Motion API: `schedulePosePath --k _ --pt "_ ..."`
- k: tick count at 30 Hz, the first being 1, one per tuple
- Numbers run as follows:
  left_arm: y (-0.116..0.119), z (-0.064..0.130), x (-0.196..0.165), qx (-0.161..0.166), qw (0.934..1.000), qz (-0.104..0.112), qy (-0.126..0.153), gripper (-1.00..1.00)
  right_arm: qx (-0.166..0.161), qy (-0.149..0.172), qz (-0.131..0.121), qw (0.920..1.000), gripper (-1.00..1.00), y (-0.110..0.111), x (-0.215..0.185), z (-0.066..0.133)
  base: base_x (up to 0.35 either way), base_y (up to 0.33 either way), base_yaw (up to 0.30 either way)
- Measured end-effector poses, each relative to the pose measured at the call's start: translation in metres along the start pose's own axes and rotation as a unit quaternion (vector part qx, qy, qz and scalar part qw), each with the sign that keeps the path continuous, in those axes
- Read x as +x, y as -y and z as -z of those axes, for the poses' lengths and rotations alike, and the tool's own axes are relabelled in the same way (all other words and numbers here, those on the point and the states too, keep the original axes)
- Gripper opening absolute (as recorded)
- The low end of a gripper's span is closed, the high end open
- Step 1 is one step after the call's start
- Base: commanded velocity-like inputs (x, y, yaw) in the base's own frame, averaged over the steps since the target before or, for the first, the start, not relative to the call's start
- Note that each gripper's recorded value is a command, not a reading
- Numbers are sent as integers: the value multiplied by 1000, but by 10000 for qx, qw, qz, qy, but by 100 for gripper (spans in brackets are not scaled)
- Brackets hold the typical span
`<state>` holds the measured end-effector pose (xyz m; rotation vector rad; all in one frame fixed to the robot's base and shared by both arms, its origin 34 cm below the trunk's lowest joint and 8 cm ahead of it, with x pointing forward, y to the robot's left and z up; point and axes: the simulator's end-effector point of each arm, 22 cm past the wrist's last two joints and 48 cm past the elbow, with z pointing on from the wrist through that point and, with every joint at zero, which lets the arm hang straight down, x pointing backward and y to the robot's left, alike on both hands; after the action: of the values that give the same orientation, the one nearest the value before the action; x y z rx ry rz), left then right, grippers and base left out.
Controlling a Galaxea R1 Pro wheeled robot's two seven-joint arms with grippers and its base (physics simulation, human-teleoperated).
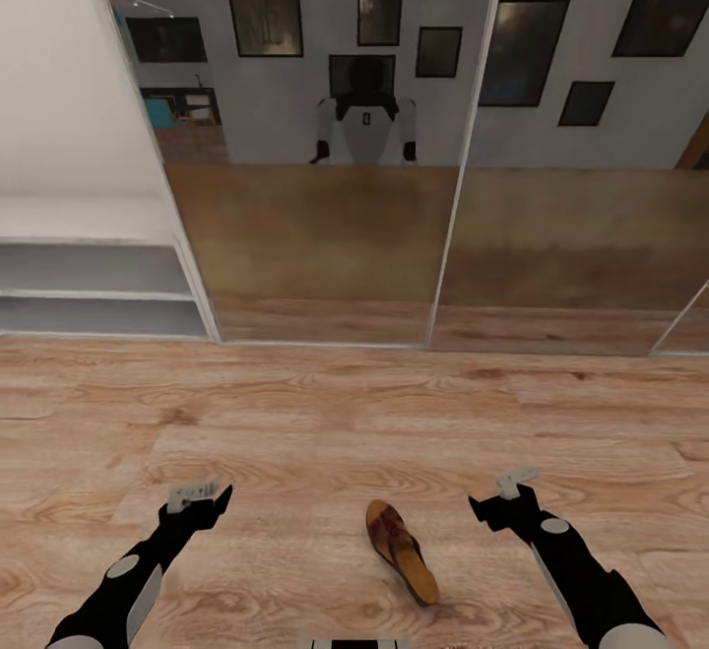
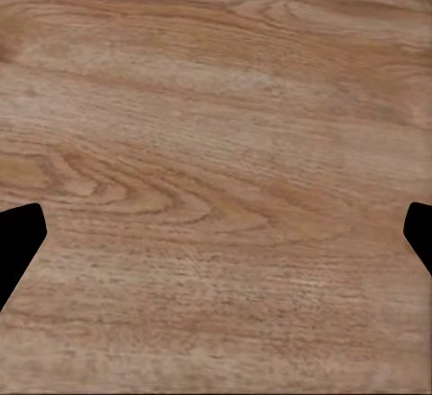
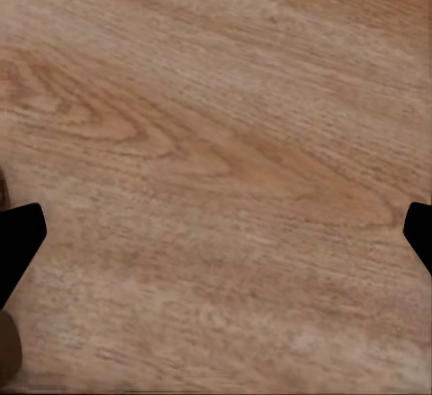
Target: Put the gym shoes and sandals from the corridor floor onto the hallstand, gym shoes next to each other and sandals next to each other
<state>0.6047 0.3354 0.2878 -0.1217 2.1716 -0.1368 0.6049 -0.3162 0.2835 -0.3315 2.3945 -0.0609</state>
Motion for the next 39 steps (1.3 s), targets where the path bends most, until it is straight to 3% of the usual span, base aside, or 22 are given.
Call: schedulePosePath --k 39 --pt "0 -1 -8 -5 10000 -8 79 100 -13 -16 1 10000 100 -2 1 0 -51 -71 278"
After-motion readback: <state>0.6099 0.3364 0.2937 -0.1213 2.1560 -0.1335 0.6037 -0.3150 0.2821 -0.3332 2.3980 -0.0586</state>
